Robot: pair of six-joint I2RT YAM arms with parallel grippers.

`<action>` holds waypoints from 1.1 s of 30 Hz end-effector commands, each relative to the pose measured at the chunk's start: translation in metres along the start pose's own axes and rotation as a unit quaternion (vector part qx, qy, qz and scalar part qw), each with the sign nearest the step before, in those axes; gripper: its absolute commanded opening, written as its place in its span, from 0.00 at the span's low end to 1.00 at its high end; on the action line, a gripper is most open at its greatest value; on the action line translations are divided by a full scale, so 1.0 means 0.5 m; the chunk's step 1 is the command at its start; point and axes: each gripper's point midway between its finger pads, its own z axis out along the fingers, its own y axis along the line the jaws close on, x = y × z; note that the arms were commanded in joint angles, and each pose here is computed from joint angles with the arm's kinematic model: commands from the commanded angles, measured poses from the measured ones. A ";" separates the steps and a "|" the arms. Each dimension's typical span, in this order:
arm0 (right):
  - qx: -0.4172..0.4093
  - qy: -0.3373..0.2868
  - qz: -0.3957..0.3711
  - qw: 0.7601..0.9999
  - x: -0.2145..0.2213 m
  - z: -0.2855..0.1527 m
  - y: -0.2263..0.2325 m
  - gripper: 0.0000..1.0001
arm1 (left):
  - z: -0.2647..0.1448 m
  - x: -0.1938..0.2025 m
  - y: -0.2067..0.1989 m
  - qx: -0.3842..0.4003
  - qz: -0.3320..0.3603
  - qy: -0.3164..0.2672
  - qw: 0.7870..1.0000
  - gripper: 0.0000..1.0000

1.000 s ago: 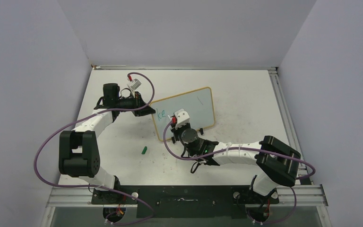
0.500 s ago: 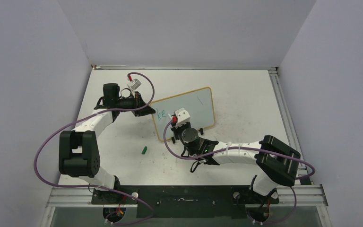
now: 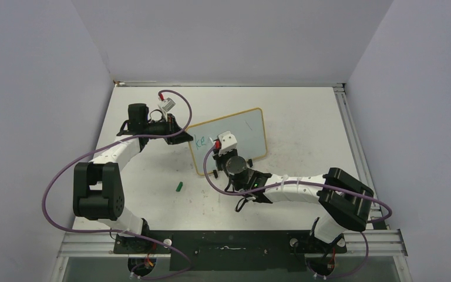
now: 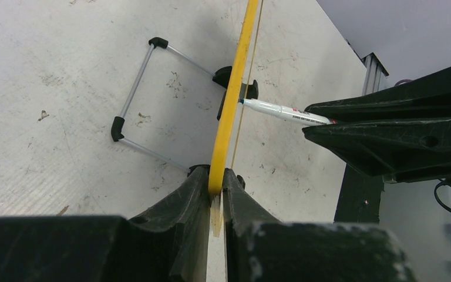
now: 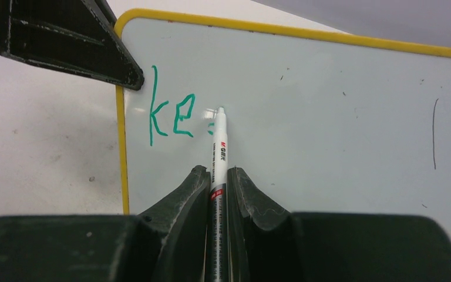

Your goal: Write a sentence on the whiteboard

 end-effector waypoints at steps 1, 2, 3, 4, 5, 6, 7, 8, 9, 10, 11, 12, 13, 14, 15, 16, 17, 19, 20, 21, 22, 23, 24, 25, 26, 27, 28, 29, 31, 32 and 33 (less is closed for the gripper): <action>0.015 -0.037 0.019 0.999 -0.064 0.021 -0.007 0.05 | -0.012 -0.036 -0.016 0.000 0.029 -0.012 0.999 0.00; 0.013 -0.038 0.019 0.999 -0.065 0.022 -0.004 0.05 | -0.012 -0.037 -0.015 0.000 0.029 -0.012 1.000 0.00; 0.011 -0.038 0.017 0.999 -0.066 0.023 -0.002 0.05 | -0.012 -0.036 -0.015 0.000 0.030 -0.012 0.999 0.00; 0.009 -0.037 0.016 0.999 -0.065 0.025 -0.001 0.05 | -0.012 -0.036 -0.016 0.000 0.030 -0.012 0.999 0.00; 0.007 -0.035 0.014 0.999 -0.064 0.026 0.002 0.05 | -0.012 -0.037 -0.015 0.000 0.029 -0.012 0.999 0.00; 0.004 -0.033 0.011 0.999 -0.061 0.028 0.005 0.05 | -0.012 -0.037 -0.016 0.000 0.029 -0.012 0.999 0.00; -0.001 -0.031 0.009 0.999 -0.057 0.029 0.009 0.05 | -0.012 -0.036 -0.015 0.000 0.029 -0.012 1.000 0.00; -0.005 -0.028 0.008 1.000 -0.052 0.028 0.014 0.05 | -0.012 -0.036 -0.015 0.000 0.029 -0.012 1.000 0.00; -0.008 -0.025 0.005 1.000 -0.045 0.028 0.017 0.05 | -0.012 -0.036 -0.015 0.000 0.029 -0.012 1.000 0.00; -0.011 -0.023 0.004 1.000 -0.042 0.027 0.021 0.05 | -0.012 -0.037 -0.015 0.000 0.030 -0.012 0.999 0.00; -0.014 -0.021 0.004 1.000 -0.037 0.025 0.024 0.05 | -0.012 -0.037 -0.015 0.000 0.030 -0.012 0.999 0.00; -0.015 -0.018 0.002 1.000 -0.032 0.024 0.026 0.05 | -0.012 -0.037 -0.016 0.000 0.029 -0.012 0.999 0.00; -0.016 -0.016 0.003 1.000 -0.026 0.022 0.028 0.05 | -0.012 -0.037 -0.016 0.000 0.029 -0.012 0.999 0.00; -0.016 -0.013 0.003 1.000 -0.022 0.020 0.029 0.05 | -0.012 -0.038 -0.016 0.000 0.030 -0.012 0.999 0.00; -0.016 -0.011 0.004 1.000 -0.018 0.018 0.029 0.05 | -0.012 -0.037 -0.015 0.000 0.030 -0.012 0.999 0.00; -0.015 -0.010 0.006 1.000 -0.014 0.016 0.029 0.05 | -0.012 -0.036 -0.015 0.000 0.029 -0.012 1.000 0.00; -0.012 -0.007 0.007 1.000 -0.008 0.014 0.027 0.05 | -0.012 -0.036 -0.015 0.000 0.029 -0.012 0.999 0.00; -0.011 -0.001 0.008 1.000 0.002 0.009 0.026 0.05 | -0.012 -0.037 -0.016 0.000 0.030 -0.012 0.999 0.00; -0.011 0.003 0.007 1.000 0.010 0.007 0.025 0.05 | -0.012 -0.037 -0.016 0.000 0.030 -0.012 0.999 0.00; -0.010 0.006 0.008 1.000 0.015 0.003 0.025 0.05 | -0.012 -0.037 -0.016 0.000 0.030 -0.012 0.999 0.00; -0.009 0.008 0.008 1.000 0.020 0.000 0.023 0.05 | -0.012 -0.038 -0.016 0.000 0.031 -0.012 0.999 0.00; -0.006 0.012 0.008 1.000 0.026 -0.002 0.021 0.05 | -0.013 -0.038 -0.017 0.000 0.031 -0.013 0.999 0.00; -0.005 0.014 0.009 1.000 0.031 -0.005 0.020 0.05 | -0.013 -0.037 -0.017 0.000 0.031 -0.013 0.999 0.00; -0.004 0.015 0.009 1.000 0.034 -0.006 0.018 0.05 | -0.013 -0.038 -0.017 0.000 0.030 -0.013 0.999 0.00; -0.002 0.018 0.008 1.000 0.038 -0.007 0.016 0.05 | -0.013 -0.038 -0.017 0.000 0.030 -0.013 0.999 0.00; -0.001 0.019 0.007 1.000 0.039 -0.009 0.015 0.05 | -0.013 -0.038 -0.017 0.000 0.031 -0.013 0.999 0.00; 0.001 0.019 0.008 1.000 0.040 -0.009 0.014 0.05 | -0.013 -0.038 -0.017 0.000 0.031 -0.013 0.999 0.00; 0.004 0.019 0.007 1.000 0.041 -0.010 0.011 0.05 | -0.013 -0.038 -0.018 0.000 0.031 -0.013 0.999 0.00; 0.011 0.018 0.008 1.000 0.038 -0.010 0.006 0.05 | -0.013 -0.038 -0.017 0.000 0.031 -0.013 0.999 0.00; 0.015 0.018 0.009 1.000 0.037 -0.010 0.004 0.05 | -0.013 -0.038 -0.017 0.000 0.031 -0.013 0.999 0.00; 0.020 0.017 0.010 1.000 0.035 -0.009 0.000 0.05 | -0.013 -0.038 -0.017 0.000 0.032 -0.013 0.999 0.00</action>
